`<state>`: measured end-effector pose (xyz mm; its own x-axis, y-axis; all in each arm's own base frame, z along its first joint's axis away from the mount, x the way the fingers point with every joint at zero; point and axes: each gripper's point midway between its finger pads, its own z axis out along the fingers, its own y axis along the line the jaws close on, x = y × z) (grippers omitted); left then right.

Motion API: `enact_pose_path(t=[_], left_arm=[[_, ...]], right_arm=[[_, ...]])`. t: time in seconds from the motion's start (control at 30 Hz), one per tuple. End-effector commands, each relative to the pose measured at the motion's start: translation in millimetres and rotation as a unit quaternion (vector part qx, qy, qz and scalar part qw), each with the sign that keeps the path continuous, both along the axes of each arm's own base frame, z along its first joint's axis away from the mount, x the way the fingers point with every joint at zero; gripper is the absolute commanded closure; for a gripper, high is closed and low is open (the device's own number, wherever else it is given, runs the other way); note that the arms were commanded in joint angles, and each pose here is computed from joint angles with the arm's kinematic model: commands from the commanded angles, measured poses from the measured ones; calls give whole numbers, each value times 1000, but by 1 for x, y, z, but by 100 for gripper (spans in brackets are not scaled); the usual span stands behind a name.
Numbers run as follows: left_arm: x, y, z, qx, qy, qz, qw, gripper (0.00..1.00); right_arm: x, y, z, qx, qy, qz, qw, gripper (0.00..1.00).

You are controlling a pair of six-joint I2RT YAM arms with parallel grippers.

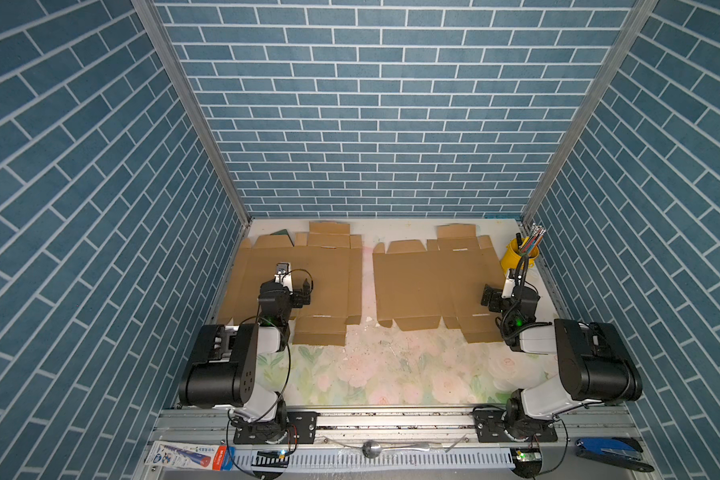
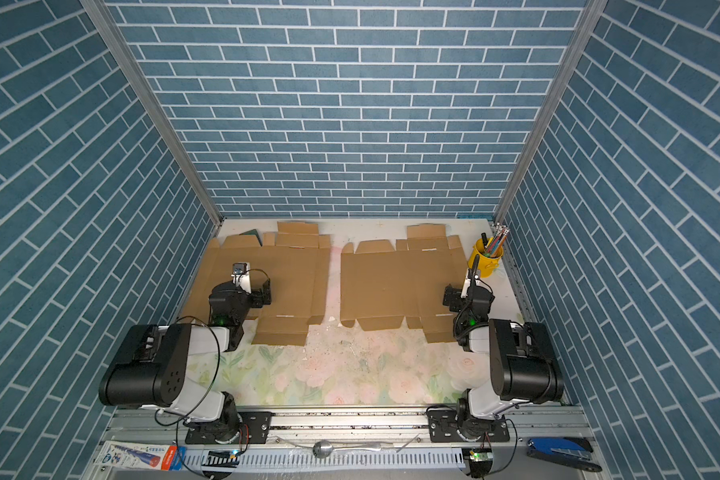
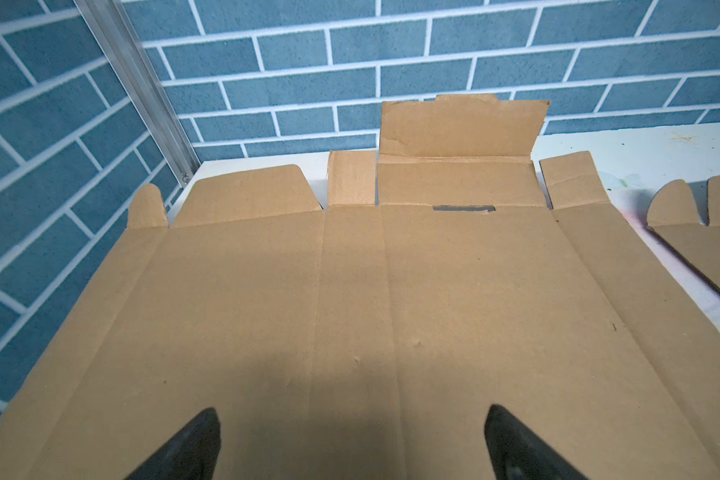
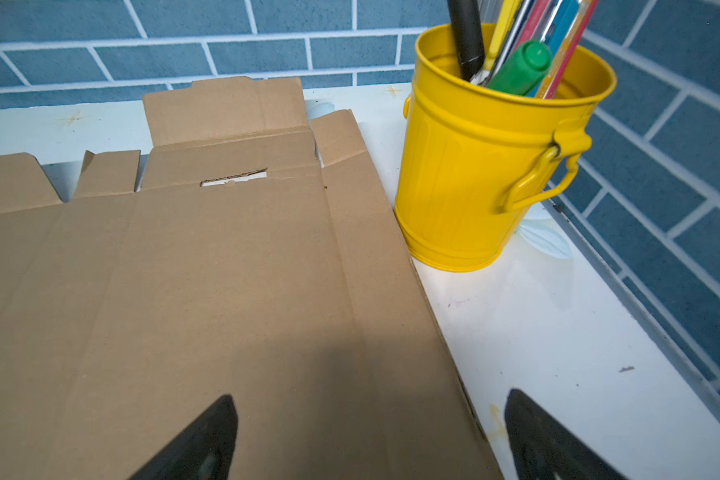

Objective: Fold the paper box

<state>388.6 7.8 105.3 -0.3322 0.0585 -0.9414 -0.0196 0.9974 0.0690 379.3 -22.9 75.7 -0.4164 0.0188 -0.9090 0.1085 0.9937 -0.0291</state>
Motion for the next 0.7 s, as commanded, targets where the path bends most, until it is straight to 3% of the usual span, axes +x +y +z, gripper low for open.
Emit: enact_pose_path(t=[0.0, 0.07, 0.23, 0.3, 0.33, 0.37, 0.4, 0.47, 0.53, 0.6, 0.67], left_arm=[[-13, 8, 29, 15, -27, 41, 999, 0], [-24, 16, 37, 18, -24, 92, 995, 1], [-48, 13, 67, 10, -4, 132, 991, 0], [-57, 16, 80, 1, 12, 154, 988, 1], [-60, 17, 84, -10, 20, 162, 987, 0], [-63, 17, 90, -30, 29, 171, 984, 0], [-66, 16, 95, -56, 40, 179, 981, 0], [-72, 13, 96, -105, 66, 191, 974, 0], [-62, -7, 109, -154, 70, 126, 977, 1], [-54, -31, 111, -185, 91, 47, 977, 13], [-52, -43, 103, -197, 133, 28, 971, 21]], right_arm=[[7, -3, 44, -31, -23, -22, 999, 1], [3, -6, 56, -31, -14, -46, 998, 1], [-28, -17, 90, 14, 55, -159, 986, 1], [-31, -2, 98, 67, 77, -143, 984, 1], [-34, 6, 96, 123, 88, -147, 978, 1], [-29, 30, 94, 190, 101, -90, 972, 2], [-26, 52, 94, 244, 107, -37, 963, 9], [-26, 81, 91, 297, 126, -1, 946, 21], [-29, 106, 85, 291, 165, 6, 942, 24], [-30, 136, 78, 279, 199, 13, 939, 25], [-31, 171, 72, 296, 220, 35, 929, 26]])
